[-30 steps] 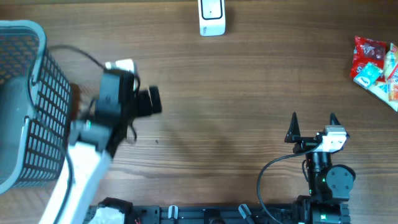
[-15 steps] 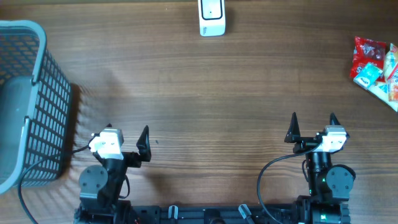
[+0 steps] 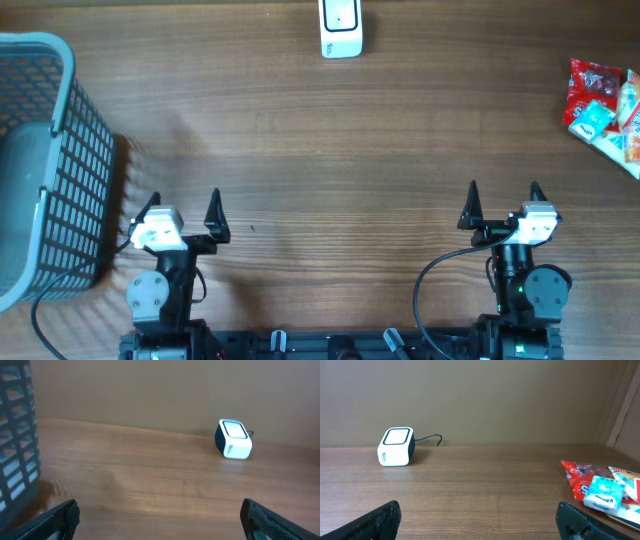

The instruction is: Scan the item barcode

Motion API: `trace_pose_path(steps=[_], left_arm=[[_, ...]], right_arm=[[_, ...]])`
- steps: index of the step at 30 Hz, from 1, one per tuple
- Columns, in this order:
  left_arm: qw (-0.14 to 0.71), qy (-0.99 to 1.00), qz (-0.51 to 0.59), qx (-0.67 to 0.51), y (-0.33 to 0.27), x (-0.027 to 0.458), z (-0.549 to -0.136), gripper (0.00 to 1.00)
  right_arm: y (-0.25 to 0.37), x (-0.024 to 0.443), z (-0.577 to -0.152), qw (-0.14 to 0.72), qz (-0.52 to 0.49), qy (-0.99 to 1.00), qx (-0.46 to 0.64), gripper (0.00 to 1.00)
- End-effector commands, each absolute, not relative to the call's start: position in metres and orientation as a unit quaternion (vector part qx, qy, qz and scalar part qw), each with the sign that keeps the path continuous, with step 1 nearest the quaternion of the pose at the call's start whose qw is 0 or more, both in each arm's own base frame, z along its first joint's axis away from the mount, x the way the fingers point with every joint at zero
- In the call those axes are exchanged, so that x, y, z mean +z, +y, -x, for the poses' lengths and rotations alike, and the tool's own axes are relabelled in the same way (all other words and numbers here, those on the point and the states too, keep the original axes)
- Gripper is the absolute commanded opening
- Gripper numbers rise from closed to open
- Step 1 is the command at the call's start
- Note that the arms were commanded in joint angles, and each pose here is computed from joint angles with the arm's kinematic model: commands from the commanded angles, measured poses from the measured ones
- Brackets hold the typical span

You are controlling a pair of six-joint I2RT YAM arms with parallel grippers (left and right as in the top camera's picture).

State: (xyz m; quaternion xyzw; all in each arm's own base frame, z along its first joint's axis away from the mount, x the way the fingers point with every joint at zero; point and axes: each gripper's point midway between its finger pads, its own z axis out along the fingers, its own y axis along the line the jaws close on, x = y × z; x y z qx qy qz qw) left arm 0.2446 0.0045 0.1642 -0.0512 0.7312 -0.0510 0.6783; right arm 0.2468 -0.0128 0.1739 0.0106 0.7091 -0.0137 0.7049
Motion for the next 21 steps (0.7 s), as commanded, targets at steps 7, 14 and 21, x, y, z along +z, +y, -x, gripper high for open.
trace_pose_path(steps=[7,14,21], left_arm=[[0.682,0.728,0.067,-0.025,0.020,0.158,-0.245,1.00],[0.682,0.728,0.062,-0.029,0.017,0.158,-0.245,1.00],[0.683,0.731,-0.003,0.001,0.007,0.158,-0.246,1.00]], right_arm=[[-0.013,0.175,-0.246,0.708,-0.014,0.706,-0.012,1.00],[-0.013,0.175,-0.246,0.708,-0.014,0.706,-0.012,1.00],[-0.013,0.175,-0.246,0.708,-0.014,0.706,-0.012,1.00]])
